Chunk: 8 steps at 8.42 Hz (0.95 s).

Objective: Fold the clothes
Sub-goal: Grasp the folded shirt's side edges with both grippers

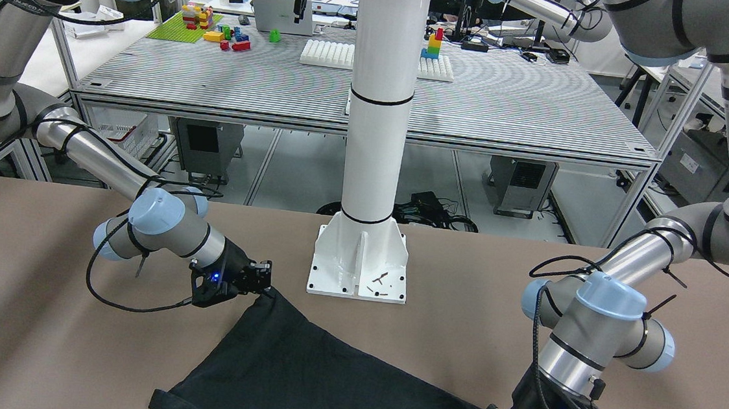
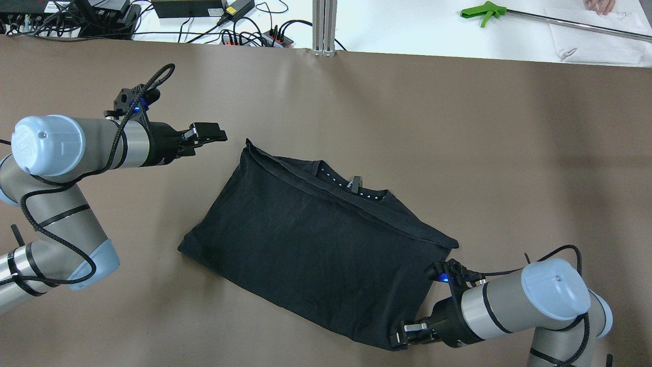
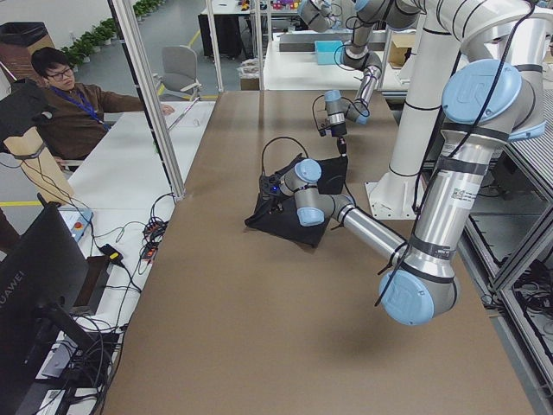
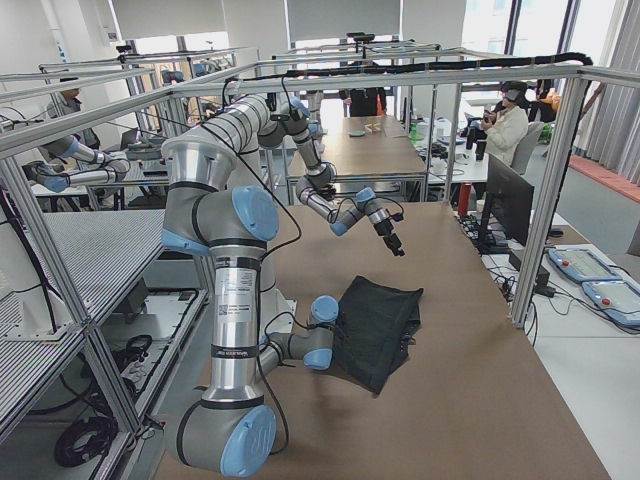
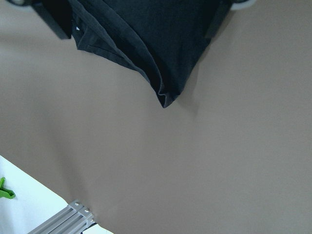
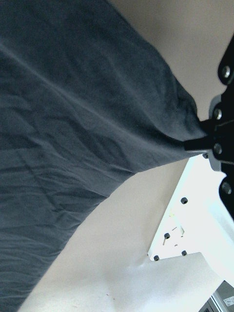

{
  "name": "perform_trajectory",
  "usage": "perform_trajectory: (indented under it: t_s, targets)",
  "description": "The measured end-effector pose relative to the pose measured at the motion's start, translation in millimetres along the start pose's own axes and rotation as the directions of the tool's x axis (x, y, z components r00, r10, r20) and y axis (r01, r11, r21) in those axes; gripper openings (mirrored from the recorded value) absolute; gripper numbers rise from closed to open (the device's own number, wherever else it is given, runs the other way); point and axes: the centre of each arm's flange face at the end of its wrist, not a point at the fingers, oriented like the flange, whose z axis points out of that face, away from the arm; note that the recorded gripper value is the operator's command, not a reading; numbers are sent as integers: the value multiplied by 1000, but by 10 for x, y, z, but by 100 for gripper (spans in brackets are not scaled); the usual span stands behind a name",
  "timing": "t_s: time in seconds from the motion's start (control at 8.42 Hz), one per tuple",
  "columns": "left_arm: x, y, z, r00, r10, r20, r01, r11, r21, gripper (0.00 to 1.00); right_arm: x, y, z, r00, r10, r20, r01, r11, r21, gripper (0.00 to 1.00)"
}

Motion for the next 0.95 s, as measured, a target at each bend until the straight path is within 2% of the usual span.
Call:
perform_trajectory:
  t_s: [0.12, 0.24, 0.36, 0.59, 0.71, 0.95]
  targets:
    - [-75, 1, -1, 1000, -2, 11, 2, 1000, 1, 94, -83, 81, 22, 1000, -13, 14, 14, 1000, -12, 94]
    - [-174, 5, 1, 1000, -4, 27, 4, 1000, 1, 94, -130, 95, -3, 999, -23, 25, 23, 1000, -3, 94]
    - [-311, 26, 1, 999, -8, 48, 8, 1000, -2, 94, -145, 2, -125, 999, -27, 31, 26, 999, 34, 94]
    - [-448, 209, -47, 998, -23, 63, 25, 999, -31, 94, -55, -393, -536, 999, -21, 25, 17, 988, 151, 94]
    - [-540, 406, -65, 997, -35, 73, 39, 998, -57, 94, -18, -561, -742, 1000, -15, 25, 9, 979, 203, 94]
    - [-766, 860, -29, 998, -25, 64, 31, 996, -89, 94, 8, -741, -988, 1000, -8, 28, 0, 964, 266, 94]
